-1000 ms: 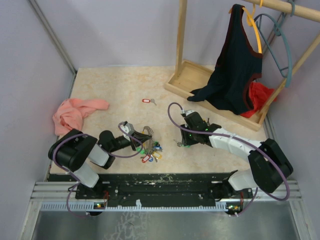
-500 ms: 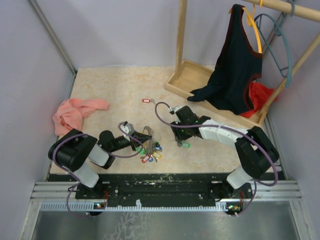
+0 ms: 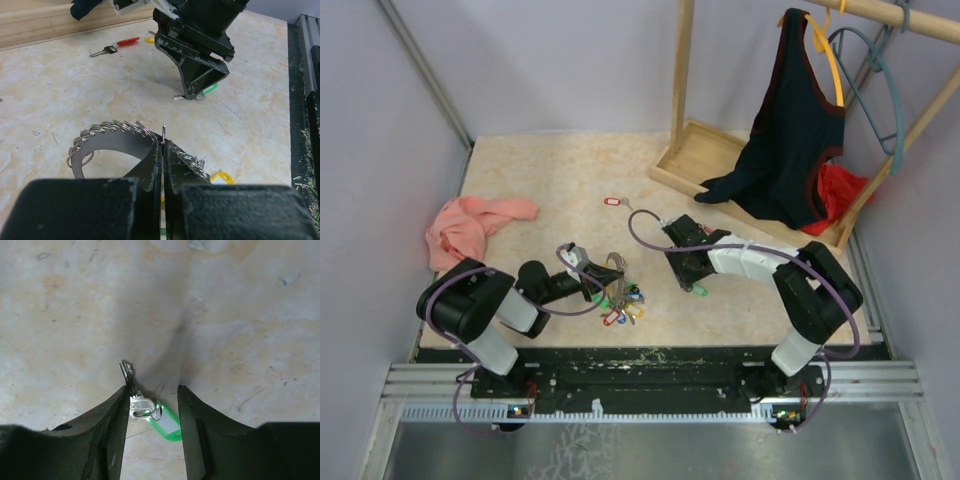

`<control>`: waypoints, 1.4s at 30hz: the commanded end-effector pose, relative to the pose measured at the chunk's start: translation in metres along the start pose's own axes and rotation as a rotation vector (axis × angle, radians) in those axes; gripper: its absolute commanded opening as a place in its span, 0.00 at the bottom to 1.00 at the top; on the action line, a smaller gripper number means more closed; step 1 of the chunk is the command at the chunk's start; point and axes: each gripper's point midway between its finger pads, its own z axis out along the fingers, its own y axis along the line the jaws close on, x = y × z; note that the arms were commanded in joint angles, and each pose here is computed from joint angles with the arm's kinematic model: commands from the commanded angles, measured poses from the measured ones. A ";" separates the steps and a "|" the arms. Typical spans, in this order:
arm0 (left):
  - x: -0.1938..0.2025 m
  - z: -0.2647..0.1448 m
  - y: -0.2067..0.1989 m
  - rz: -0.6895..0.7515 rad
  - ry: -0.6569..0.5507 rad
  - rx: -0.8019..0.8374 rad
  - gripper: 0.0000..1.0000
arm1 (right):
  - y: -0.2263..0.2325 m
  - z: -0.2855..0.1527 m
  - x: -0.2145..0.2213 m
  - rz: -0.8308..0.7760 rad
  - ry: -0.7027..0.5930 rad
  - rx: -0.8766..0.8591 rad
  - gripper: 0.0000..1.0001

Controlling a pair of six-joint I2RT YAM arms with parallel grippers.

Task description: Put the keys on the keyring

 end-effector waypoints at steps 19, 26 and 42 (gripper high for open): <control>-0.055 0.005 -0.006 0.160 -0.196 0.057 0.00 | -0.002 -0.030 0.051 0.388 0.061 -0.107 0.52; -0.056 0.005 -0.007 0.162 -0.199 0.060 0.00 | 0.019 -0.020 0.048 0.393 0.041 -0.188 0.51; -0.060 0.002 -0.007 0.175 -0.208 0.048 0.00 | 0.039 -0.034 -0.032 0.160 -0.165 -0.248 0.49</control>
